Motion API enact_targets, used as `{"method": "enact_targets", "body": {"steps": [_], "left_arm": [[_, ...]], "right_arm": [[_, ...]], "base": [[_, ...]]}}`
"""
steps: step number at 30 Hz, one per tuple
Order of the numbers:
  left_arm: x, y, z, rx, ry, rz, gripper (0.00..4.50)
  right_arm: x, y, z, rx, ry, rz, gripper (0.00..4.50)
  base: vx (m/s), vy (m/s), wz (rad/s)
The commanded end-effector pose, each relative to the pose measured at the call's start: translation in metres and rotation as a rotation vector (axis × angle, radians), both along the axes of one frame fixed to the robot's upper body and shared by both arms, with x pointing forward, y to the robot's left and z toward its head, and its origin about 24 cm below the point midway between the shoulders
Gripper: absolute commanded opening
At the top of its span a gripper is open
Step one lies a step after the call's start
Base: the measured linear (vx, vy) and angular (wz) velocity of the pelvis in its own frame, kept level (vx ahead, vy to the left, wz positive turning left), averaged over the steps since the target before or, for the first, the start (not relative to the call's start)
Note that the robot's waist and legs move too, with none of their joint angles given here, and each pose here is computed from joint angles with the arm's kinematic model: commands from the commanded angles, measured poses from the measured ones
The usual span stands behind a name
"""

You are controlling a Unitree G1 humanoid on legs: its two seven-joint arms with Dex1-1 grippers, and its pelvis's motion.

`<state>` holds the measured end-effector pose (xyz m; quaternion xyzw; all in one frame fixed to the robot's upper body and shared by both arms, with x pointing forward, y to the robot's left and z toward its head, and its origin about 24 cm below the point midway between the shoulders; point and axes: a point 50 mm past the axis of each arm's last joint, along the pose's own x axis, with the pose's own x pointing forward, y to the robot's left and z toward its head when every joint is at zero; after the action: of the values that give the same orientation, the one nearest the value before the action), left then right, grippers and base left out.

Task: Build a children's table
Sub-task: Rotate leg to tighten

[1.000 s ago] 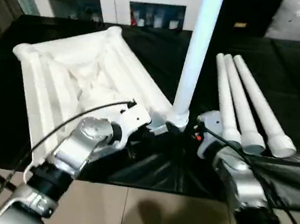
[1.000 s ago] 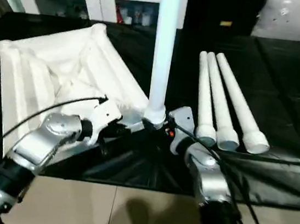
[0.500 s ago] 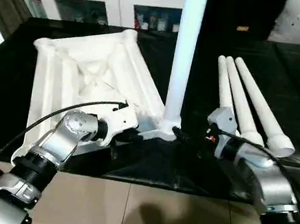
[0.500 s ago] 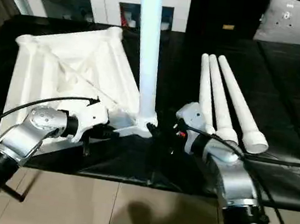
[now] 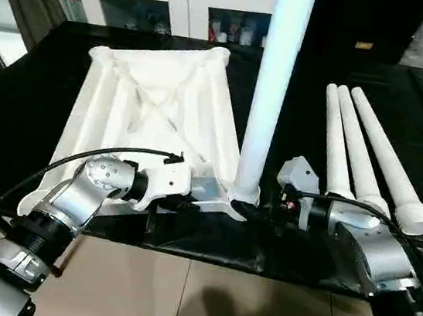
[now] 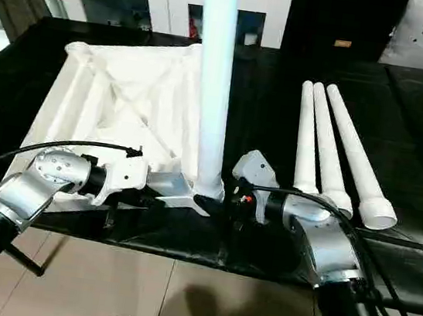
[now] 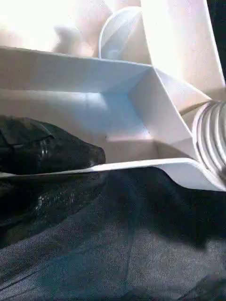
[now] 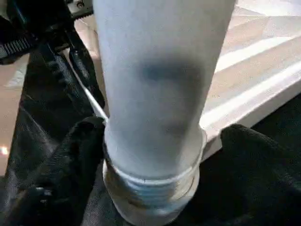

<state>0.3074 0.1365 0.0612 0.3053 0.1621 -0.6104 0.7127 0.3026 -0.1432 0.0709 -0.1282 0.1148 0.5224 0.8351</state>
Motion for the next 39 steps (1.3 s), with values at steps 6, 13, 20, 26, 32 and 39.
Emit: {"method": "enact_targets", "body": {"steps": [6,13,20,26,32,39], "left_arm": [[-0.008,0.002,-0.016,0.096,0.053,-0.065,0.00],[-0.009,0.002,-0.017,0.088,0.073,-0.071,0.00],[-0.014,-0.009,-0.016,-0.042,0.154,0.012,0.00],[-0.012,-0.034,-0.009,-0.176,0.175,0.161,0.00],[0.001,-0.078,-0.001,-0.274,0.090,0.403,0.00],[0.006,-0.093,0.004,-0.271,0.004,0.458,0.00]], "right_arm": [[-0.002,0.007,-0.001,0.018,0.031,0.067,3.60],[-0.004,0.006,-0.009,0.054,0.087,0.077,2.89],[-0.014,0.017,-0.032,0.093,0.198,0.007,2.74],[-0.002,0.038,-0.051,0.127,0.232,-0.243,2.72],[0.022,0.057,-0.064,0.161,0.271,-0.593,2.72],[0.030,0.052,-0.070,0.196,0.284,-0.735,3.28]], "base": [[0.000,0.000,0.00],[0.000,0.000,0.00],[0.000,0.000,0.00],[-0.010,0.000,-0.01],[0.000,0.000,0.00],[0.000,0.000,0.00]]}}
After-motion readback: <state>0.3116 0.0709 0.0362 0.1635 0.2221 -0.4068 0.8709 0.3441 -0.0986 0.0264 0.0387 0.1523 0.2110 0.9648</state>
